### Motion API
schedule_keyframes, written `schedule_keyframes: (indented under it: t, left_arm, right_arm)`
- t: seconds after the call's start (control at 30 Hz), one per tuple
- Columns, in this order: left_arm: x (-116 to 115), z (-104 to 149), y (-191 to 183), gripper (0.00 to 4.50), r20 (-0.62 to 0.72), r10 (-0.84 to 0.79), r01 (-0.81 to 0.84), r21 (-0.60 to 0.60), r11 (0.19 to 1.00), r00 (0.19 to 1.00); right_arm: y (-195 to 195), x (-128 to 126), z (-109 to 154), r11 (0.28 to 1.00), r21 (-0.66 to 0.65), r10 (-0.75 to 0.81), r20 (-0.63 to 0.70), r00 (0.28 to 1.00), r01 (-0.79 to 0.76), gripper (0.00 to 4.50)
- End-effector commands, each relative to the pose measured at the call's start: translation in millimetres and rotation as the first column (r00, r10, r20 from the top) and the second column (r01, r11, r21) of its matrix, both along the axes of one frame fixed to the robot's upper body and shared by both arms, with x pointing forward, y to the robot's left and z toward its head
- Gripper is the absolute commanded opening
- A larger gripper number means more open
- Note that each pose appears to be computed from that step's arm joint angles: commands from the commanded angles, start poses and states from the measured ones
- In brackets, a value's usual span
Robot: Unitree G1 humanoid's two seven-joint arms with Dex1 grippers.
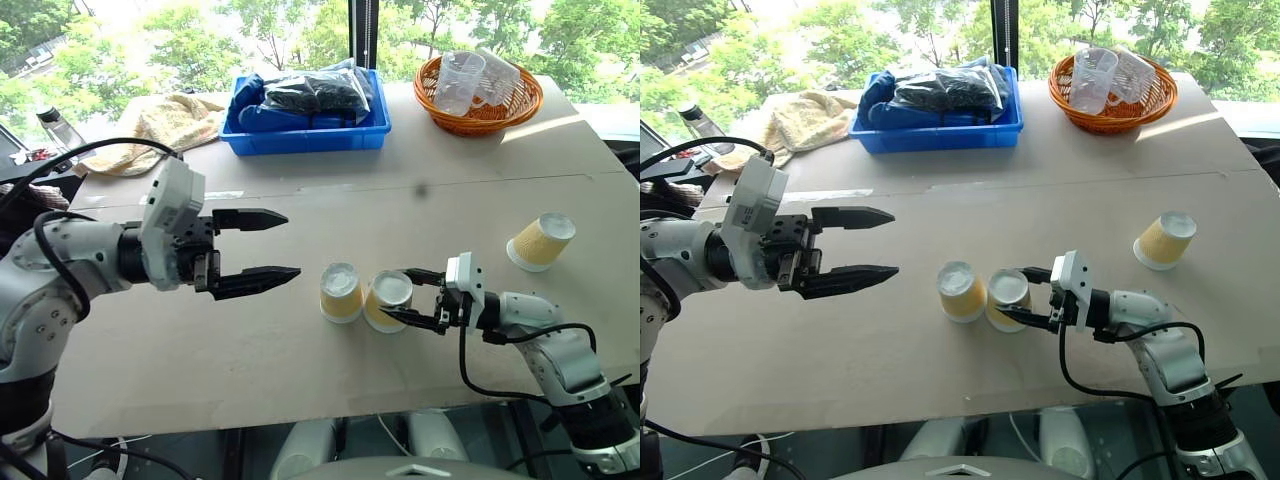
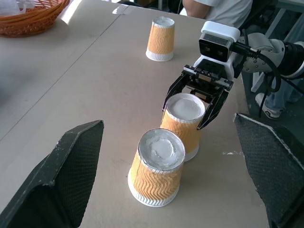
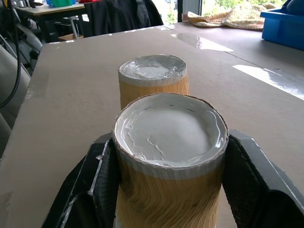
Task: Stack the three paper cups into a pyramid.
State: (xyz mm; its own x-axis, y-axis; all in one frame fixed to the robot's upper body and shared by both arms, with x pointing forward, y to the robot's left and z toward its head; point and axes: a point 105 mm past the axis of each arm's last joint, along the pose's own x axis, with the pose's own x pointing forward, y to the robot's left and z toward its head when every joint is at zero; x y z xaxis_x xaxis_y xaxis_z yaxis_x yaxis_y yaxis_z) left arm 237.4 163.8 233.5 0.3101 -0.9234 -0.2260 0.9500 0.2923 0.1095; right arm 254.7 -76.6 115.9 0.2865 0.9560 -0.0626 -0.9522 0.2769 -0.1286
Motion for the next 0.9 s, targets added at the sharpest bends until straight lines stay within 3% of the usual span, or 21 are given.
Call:
schedule_keyframes:
  t: [0.03,0.1,0.27,0.53,0.7,0.8,0.9]
  left_arm:
    - [-1,5,-2,4.5,0.048,-0.006,0.005,0.029,1.0,0.999]
    - [0,4,-2,4.5,0.049,-0.007,0.005,0.028,1.0,0.999]
    - [0,4,-3,4.5,0.05,-0.006,0.005,0.027,1.0,0.999]
    - [-1,3,-12,4.5,0.032,-0.065,0.065,0.01,0.998,0.997]
    - [0,1,-27,4.5,0.018,-0.156,0.156,-0.011,0.988,0.988]
    - [3,4,-41,4.5,0.027,-0.221,0.222,-0.046,0.974,0.975]
    - [10,6,-52,4.5,0.034,-0.26,0.262,-0.066,0.963,0.965]
  right_arm:
    - [-4,9,9,0.999,0.021,-0.039,0.029,0.999,0.038,2.22]
    - [-5,11,11,0.999,0.031,-0.035,0.023,0.999,0.034,2.22]
    - [-5,5,10,0.999,0.049,-0.003,-0.014,1.0,0.004,4.47]
    - [-37,-3,16,0.992,0.071,-0.102,-0.008,0.995,0.102,4.47]
    - [-79,-7,25,0.956,0.063,-0.29,0.023,0.957,0.288,4.47]
    - [-115,1,36,0.869,0.084,-0.492,0.059,0.869,0.487,4.47]
    - [-152,17,49,0.717,0.133,-0.697,0.104,0.71,0.684,4.47]
